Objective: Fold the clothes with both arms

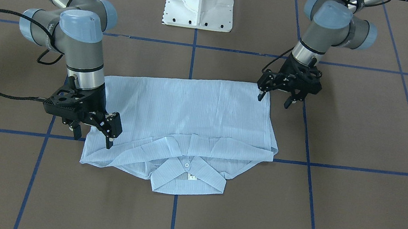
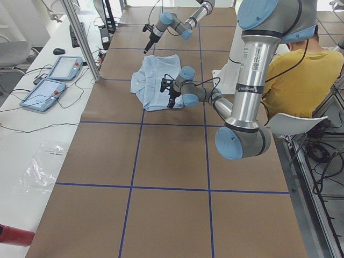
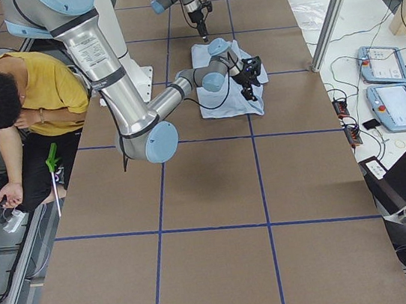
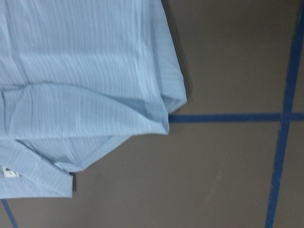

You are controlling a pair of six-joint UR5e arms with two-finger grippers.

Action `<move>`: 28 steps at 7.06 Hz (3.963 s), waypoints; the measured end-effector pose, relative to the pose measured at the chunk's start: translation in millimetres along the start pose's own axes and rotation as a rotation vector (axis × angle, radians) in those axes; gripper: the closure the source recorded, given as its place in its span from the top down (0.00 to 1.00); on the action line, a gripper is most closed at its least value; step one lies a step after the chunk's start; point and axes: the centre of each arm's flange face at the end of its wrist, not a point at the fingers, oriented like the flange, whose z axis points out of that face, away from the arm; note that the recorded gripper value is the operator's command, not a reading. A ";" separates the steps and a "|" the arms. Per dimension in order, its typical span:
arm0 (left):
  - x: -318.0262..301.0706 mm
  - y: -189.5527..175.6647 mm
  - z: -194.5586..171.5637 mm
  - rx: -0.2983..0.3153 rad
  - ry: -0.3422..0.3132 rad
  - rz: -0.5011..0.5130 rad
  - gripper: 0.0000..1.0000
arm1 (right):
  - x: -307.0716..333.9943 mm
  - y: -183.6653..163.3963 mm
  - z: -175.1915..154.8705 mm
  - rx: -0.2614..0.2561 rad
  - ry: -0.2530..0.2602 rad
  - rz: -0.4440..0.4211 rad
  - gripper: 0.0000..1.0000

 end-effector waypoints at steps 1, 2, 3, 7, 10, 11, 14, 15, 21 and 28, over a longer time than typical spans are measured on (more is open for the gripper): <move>5.0 23.7 4.0 -0.011 -0.002 -0.022 0.70 | 0.1 -0.1 -0.4 0.001 -0.002 0.000 1.00; 6.3 36.2 8.8 -0.019 -0.009 -0.030 0.70 | 0.2 -0.1 -0.5 0.002 -0.003 0.001 1.00; 6.2 42.5 12.7 -0.026 -0.016 -0.031 0.70 | 0.7 -0.1 -0.2 0.003 -0.002 0.001 1.00; 11.0 50.3 15.8 -0.038 -0.012 -0.028 0.00 | 1.3 0.8 0.8 0.006 -0.001 0.000 1.00; 14.2 54.1 10.9 -0.043 -0.001 -0.018 0.00 | 0.8 3.1 1.5 0.004 -0.002 -0.002 1.00; 7.8 48.8 7.9 -0.036 -0.008 0.000 0.00 | 0.3 4.5 1.8 0.003 -0.002 -0.003 1.00; -59.8 -44.6 13.7 0.089 -0.140 0.140 0.00 | -3.5 12.4 1.9 -0.006 -0.006 -0.007 1.00; -83.4 -95.9 23.1 0.141 -0.203 0.179 0.00 | -4.8 15.5 1.8 -0.009 -0.008 -0.008 1.00; -23.0 -347.5 125.9 0.280 -0.281 0.205 0.33 | -11.8 24.5 0.5 -0.018 -0.018 -0.006 1.00; -124.8 -352.9 48.6 0.200 -0.208 0.457 1.00 | -115.3 27.6 18.6 -0.040 -0.029 0.149 0.96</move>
